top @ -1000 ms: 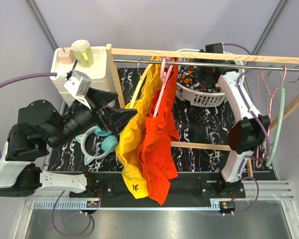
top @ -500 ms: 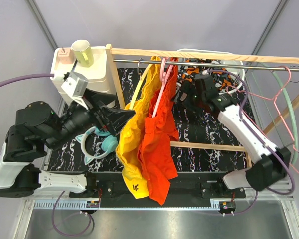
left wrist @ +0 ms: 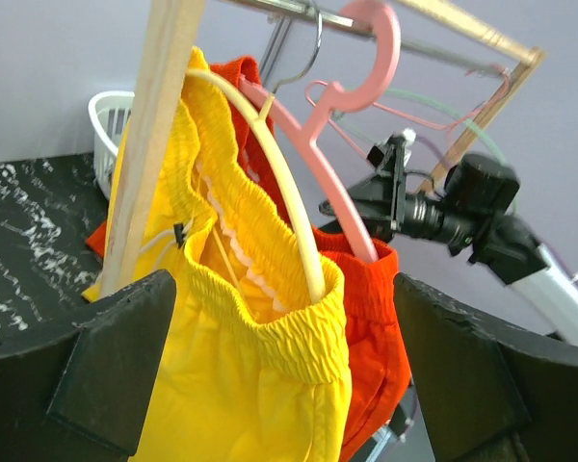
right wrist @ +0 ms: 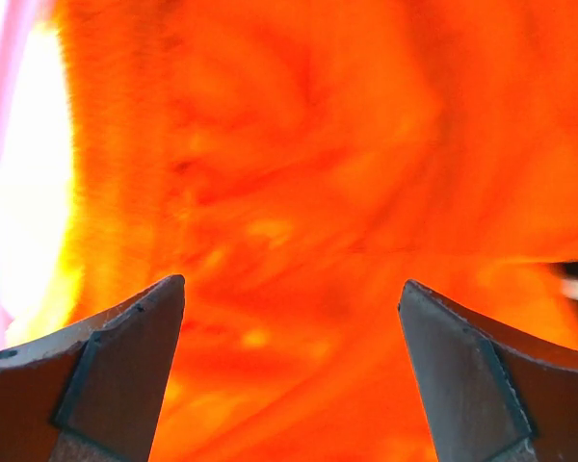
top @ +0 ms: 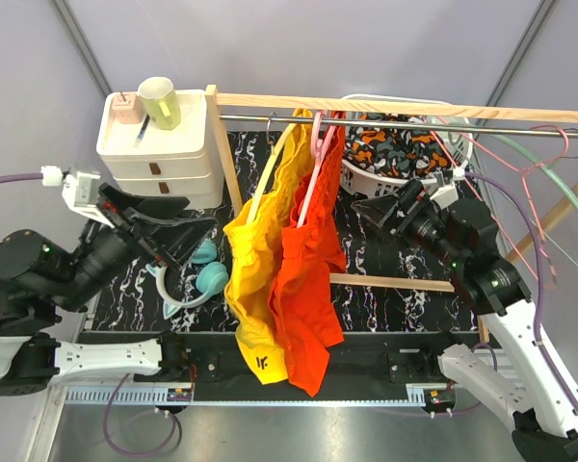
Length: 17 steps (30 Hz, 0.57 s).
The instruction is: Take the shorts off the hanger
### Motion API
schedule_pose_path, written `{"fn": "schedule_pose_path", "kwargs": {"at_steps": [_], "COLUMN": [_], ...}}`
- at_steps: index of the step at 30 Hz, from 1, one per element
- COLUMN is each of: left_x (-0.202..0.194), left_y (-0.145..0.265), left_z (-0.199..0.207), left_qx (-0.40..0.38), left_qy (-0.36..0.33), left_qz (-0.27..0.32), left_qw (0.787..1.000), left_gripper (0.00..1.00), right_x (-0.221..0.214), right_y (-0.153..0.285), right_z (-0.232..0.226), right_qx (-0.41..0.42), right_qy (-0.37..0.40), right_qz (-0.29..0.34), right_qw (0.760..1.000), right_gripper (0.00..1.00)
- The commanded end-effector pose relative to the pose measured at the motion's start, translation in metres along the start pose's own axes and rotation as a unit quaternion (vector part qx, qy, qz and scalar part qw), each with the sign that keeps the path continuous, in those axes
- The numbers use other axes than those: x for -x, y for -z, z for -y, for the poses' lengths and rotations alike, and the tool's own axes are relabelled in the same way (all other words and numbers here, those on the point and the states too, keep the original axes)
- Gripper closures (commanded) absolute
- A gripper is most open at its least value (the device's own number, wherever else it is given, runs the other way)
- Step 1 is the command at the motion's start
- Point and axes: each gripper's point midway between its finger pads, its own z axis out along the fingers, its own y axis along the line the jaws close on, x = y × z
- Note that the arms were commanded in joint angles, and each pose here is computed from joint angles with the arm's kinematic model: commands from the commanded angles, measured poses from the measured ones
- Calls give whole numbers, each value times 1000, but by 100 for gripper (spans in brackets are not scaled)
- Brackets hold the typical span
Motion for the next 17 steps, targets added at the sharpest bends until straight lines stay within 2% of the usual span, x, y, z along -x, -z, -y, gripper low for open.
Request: {"fn": "schedule_pose_path", "kwargs": {"at_steps": [1,2,3,4,5,6,9,13,17], "left_x": [34,33,33,31,30,29,29,32,37], "left_y": [8,8,9,8,8,8,5,3,1], "left_z": [5,4,3,2,2,2,6,11,18], "left_qx": [-15,-13,-12,-8,-9,-8,-16,-21,-31], "left_qy": [56,58,63,64,65,65,62,58,56], "left_qz": [65,66,68,66,66,65,61,59,60], "left_qw": [996,996,996,996,996,996,996,996,996], "left_gripper": [1,1,1,1,1,1,1,1,1], "right_x": [-20,-21,-4,-10,-4,9,21,18,19], "right_y": [34,37,41,46,52,63,77,83,93], "right_z": [-78,-74,-73,-43,-34,-14,8,10,-19], "right_qx": [187,172,138,61,32,-19,-64,-68,-7], "right_qy": [-36,-44,-54,-66,-70,-77,-111,-134,-119], "right_qz": [-76,-78,-31,-30,-7,45,106,104,94], "right_qw": [979,981,988,996,997,996,986,983,988], "right_gripper": [0,0,0,0,0,0,0,0,0]}}
